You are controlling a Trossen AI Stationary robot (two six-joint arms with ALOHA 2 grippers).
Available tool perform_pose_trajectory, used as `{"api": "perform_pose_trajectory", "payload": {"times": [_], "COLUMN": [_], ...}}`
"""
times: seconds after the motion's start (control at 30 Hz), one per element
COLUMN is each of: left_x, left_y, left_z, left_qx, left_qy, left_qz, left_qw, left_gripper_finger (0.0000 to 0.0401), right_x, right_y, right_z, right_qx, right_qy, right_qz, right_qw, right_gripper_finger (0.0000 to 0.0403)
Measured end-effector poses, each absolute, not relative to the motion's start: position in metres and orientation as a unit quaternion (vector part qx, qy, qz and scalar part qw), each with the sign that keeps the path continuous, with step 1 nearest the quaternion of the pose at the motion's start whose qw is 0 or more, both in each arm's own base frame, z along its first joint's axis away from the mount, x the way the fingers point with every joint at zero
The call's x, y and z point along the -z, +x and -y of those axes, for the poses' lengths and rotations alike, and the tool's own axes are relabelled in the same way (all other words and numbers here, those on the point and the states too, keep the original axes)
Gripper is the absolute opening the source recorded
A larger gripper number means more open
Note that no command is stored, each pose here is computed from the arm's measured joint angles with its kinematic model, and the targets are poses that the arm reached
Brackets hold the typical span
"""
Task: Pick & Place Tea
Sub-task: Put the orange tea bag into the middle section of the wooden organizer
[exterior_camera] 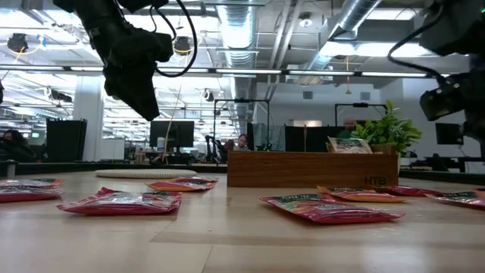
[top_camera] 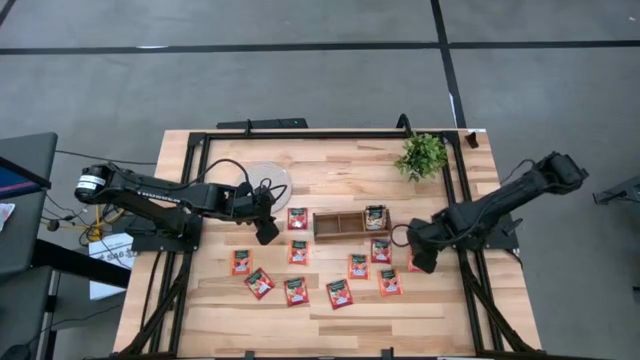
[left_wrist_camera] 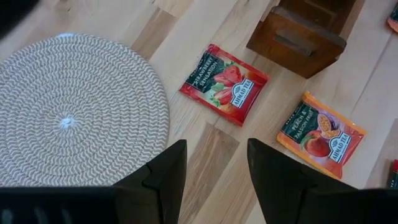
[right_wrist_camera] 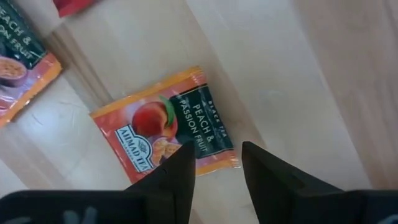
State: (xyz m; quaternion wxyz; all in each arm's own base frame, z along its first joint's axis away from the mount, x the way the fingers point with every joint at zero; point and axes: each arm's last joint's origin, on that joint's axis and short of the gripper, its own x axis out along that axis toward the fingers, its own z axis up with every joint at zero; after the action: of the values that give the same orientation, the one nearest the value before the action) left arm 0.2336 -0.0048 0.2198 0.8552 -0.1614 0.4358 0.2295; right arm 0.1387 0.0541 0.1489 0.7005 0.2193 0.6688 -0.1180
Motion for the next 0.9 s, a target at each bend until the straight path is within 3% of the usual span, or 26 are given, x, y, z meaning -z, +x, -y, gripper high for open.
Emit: {"api": "perform_pose_trajectory", "payload": {"times": [0.57,0.9], "left_x": [-0.221,-0.221], "left_y": [0.235,0.235], "left_z": [0.005,0.005], "left_qx": [-0.229,-0.229], "left_qy": [-0.166,-0.167], "left_qz": [-0.428,-0.427], "left_qw": [0.858,0.859], "left_gripper_finger": [0.0161,0.0161], "right_x": [-0.125,-0.131], "right_y": [0.153,0.148], "right_z": [-0.053,-0.051], "right_qx": [0.111,0.115], "right_qy": [0.201,0.207], "right_qz": [-0.722,-0.711], "right_qw": [0.653,0.662], "right_gripper_finger": [0.0115,0.0013]}}
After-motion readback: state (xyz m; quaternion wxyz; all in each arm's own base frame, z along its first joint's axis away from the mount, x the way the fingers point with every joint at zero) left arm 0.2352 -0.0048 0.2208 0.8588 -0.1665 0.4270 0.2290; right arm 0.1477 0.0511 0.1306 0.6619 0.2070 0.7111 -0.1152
